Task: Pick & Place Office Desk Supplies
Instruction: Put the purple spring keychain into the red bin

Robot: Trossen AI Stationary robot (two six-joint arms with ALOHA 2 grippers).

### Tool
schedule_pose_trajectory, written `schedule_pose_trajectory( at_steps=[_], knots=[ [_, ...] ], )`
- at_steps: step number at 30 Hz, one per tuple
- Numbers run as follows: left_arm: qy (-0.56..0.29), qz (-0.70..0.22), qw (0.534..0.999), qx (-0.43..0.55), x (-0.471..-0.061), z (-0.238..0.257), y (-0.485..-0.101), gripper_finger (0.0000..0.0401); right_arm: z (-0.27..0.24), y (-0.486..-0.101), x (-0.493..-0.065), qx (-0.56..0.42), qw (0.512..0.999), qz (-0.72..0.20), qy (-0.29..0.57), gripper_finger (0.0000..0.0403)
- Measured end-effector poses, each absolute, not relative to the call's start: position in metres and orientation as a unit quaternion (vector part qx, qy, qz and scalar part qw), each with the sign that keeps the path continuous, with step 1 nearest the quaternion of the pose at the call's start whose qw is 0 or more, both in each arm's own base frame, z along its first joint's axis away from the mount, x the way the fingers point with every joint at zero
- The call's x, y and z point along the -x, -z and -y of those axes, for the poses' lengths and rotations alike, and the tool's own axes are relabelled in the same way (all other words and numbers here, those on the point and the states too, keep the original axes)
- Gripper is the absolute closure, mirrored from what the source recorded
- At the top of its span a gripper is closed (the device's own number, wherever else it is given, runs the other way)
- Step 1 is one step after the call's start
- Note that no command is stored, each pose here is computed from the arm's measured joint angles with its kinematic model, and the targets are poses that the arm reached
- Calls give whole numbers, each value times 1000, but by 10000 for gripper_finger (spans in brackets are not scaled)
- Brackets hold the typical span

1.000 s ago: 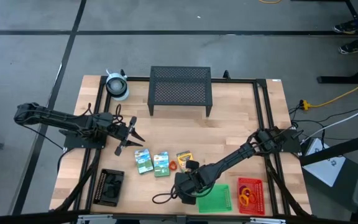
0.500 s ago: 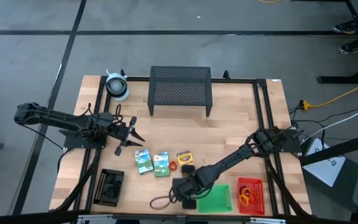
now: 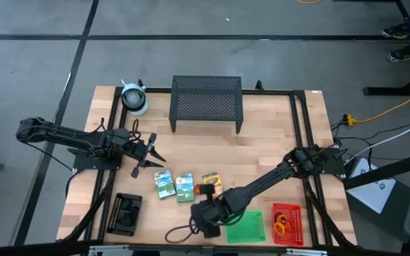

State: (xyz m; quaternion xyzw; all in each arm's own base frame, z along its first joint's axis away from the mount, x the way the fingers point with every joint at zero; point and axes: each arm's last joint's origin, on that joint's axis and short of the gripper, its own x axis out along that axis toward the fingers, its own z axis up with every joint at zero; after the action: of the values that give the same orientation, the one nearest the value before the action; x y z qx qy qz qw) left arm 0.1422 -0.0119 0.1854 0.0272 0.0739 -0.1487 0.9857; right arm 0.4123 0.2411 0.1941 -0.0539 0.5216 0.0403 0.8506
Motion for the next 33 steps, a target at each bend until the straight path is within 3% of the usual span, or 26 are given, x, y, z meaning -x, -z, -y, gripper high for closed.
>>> schedule_pose_trajectory(
  at_steps=[7, 18, 23, 33],
  knots=[
    [149, -74, 986, -27, -142, 12, -185, 304, -232, -224, -367, 70, 801, -585, 108, 397],
    [149, -74, 986, -27, -142, 12, -185, 304, -269, -290, -261, 16, 836, -480, 265, 397],
    [149, -74, 986, -27, -142, 12, -185, 304, -285, -275, -226, -57, 823, -487, 288, 397],
    [149, -74, 986, -27, -142, 12, -185, 304, -288, -221, -154, -102, 713, -568, 397, 397]
  ],
)
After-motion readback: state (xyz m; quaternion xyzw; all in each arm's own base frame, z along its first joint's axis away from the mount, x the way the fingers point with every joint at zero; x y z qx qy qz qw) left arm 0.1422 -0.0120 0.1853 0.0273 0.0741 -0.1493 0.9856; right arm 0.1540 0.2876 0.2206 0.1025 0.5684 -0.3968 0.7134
